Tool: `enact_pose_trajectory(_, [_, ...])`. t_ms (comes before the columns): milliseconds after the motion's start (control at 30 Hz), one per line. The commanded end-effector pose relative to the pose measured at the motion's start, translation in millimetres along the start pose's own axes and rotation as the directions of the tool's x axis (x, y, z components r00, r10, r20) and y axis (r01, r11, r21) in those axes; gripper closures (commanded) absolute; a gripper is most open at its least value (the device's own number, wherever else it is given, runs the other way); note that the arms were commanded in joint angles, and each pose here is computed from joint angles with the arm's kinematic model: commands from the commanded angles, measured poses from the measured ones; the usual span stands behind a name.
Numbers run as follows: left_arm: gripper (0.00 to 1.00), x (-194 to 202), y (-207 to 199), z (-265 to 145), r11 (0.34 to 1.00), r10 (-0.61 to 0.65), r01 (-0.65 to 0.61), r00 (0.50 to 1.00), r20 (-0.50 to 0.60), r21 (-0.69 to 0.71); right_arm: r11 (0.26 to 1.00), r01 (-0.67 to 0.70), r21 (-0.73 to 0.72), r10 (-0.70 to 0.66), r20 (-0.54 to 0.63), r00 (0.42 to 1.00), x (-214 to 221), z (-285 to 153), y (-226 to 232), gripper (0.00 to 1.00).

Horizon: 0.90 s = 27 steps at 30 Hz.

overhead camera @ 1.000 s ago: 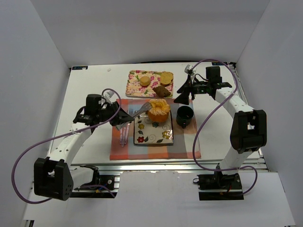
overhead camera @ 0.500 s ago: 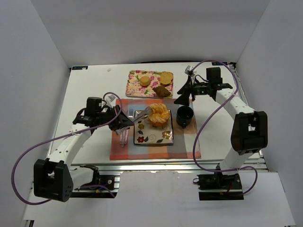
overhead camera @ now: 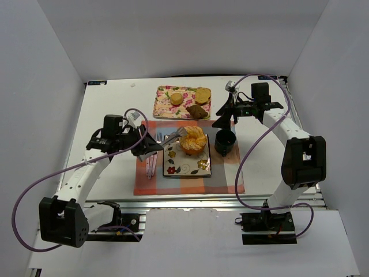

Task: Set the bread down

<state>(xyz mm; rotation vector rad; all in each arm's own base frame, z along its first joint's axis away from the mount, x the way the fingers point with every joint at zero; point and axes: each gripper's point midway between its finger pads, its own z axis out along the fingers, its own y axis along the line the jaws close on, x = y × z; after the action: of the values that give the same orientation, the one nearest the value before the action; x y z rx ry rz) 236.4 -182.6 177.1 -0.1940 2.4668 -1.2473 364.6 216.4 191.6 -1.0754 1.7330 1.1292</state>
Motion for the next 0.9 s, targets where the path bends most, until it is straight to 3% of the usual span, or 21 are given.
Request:
enact_pose_trajectory(0, [0.45, -21.0, -27.0, -15.3, 0.993, 0.116, -0.118, 0.990, 0.077, 0.026, 0.999, 0.038, -0.011, -0.038, 0.022, 0.999, -9.8, -5.8, 9.6, 0.11])
enact_pose_trajectory(333, [0.49, -56.8, -22.5, -16.7, 0.984, 0.176, -0.169, 0.976, 0.128, -0.061, 0.999, 0.049, -0.014, -0.049, 0.021, 0.999, -9.5, -5.3, 10.0, 0.10])
enact_pose_trajectory(567, [0.55, -117.1, -33.6, 16.1, 0.991, 0.107, -0.126, 0.952, 0.287, 0.051, 0.998, 0.056, -0.015, -0.055, 0.028, 0.998, -13.7, -5.6, 8.6, 0.11])
enact_pose_trajectory(867, [0.53, -153.6, -19.8, 60.9, 0.994, 0.055, -0.078, 0.964, 0.260, 0.080, 0.998, 0.058, -0.011, -0.058, 0.030, 0.998, -14.5, -5.4, 8.5, 0.11])
